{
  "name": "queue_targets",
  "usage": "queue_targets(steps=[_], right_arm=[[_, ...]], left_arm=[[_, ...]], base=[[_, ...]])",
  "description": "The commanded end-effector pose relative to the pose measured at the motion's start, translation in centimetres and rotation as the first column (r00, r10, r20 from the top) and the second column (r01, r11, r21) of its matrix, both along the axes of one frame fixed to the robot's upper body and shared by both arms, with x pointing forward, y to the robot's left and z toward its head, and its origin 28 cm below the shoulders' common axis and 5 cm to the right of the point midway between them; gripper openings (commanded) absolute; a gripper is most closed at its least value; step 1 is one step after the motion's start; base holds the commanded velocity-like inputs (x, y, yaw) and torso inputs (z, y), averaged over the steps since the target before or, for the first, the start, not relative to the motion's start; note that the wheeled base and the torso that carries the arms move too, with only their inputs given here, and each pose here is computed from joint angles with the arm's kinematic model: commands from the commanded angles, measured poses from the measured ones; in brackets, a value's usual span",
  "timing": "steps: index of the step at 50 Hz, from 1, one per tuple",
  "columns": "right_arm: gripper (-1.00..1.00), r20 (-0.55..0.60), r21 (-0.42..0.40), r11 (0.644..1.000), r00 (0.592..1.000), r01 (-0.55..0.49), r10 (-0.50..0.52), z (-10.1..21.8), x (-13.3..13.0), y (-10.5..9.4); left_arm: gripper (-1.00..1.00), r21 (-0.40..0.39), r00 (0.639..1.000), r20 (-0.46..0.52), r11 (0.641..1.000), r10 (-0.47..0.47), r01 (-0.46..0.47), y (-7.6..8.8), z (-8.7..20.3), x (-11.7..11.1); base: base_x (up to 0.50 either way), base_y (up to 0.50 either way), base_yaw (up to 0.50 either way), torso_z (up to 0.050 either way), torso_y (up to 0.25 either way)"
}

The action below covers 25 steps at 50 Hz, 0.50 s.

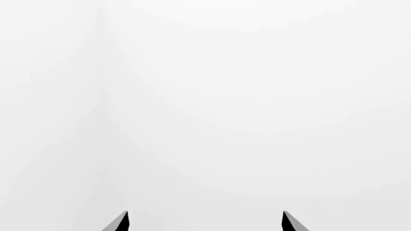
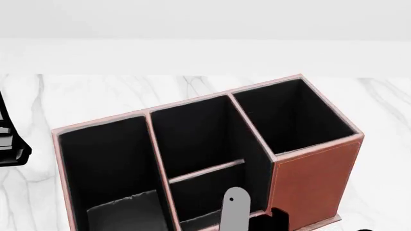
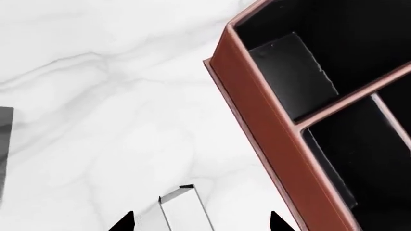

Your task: Pick up the book and place it in the front compartment of the caddy.

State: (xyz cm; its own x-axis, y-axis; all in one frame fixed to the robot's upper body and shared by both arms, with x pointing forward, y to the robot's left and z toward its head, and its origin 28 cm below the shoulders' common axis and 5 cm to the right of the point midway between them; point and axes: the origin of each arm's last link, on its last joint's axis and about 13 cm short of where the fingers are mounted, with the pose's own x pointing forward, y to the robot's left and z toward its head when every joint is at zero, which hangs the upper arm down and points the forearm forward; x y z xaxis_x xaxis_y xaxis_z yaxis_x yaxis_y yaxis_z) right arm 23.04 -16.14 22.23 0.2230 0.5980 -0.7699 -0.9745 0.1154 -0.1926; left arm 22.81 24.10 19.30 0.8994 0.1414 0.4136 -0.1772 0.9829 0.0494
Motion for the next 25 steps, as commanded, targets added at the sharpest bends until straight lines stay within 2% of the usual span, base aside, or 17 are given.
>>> queue_targets(steps=[1, 13, 25], right_arm=[[1.00, -0.011, -0.009, 1.000, 1.000, 0.006, -0.006, -0.30, -0.52, -0.31], [1.00, -0.018, -0.039, 0.998, 0.998, 0.054, -0.055, -0.45, -0.74, -1.18], [1.00, -0.012, -0.041, 0.997, 0.998, 0.067, -0.067, -0.36, -0.08, -1.18]], left_arm=[[1.00, -0.011, 1.000, 0.006, 1.000, -0.001, 0.001, 0.17, 0.06, -0.04], [1.00, -0.011, 1.000, 0.007, 1.000, -0.003, 0.003, 0.15, 0.05, -0.09], [1.00, -0.012, 1.000, 0.006, 1.000, 0.000, 0.000, 0.23, 0.00, -0.13]], base=[[0.00, 0.00, 0.00, 0.000, 0.000], [0.00, 0.00, 0.00, 0.000, 0.000], [0.00, 0.00, 0.00, 0.000, 0.000]])
